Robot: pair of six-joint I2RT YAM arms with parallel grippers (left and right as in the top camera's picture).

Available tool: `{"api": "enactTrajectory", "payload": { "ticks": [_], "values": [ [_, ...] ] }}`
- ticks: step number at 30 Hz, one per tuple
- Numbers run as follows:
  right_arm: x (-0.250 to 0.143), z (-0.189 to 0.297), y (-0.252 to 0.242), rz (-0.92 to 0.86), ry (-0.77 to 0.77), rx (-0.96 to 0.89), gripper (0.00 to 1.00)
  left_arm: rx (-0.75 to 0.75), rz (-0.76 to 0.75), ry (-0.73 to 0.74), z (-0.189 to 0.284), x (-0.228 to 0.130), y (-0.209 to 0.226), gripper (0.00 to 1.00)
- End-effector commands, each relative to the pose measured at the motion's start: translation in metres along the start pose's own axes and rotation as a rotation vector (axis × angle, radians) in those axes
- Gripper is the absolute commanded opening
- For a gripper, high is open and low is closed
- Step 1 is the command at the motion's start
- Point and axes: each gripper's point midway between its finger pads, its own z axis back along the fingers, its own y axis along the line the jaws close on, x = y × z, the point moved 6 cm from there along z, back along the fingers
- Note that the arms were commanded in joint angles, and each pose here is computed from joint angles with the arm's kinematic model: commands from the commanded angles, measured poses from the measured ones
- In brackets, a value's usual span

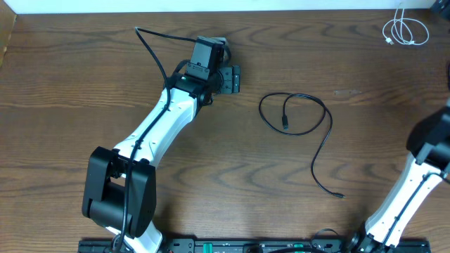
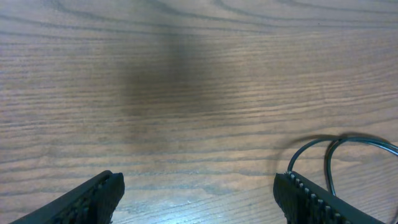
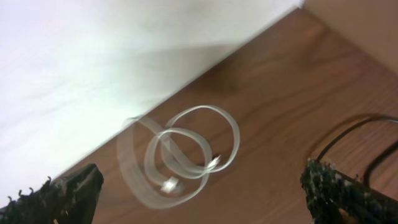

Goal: Untangle cables

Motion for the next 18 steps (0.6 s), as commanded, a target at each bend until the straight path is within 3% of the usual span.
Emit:
{"api": "enactTrajectory", "payload": {
  "ticks": [1,9,18],
  "values": [
    [0.032,0.091,0.045,0.097,-0.067,0.183,0.99,0.014,-0.007,0.003,0.005,0.001,0.001,0.82],
    [-0.028,0.164,0.099,0.152,0.252,0.442,0.99,0.024,0.020,-0.004,0.065,0.013,0.002,0.82],
    [-0.126,0.167,0.154,0.343,0.614,0.381,0.96,0.147,0.290,-0.017,0.114,0.015,0.071,0.82]
  ]
}}
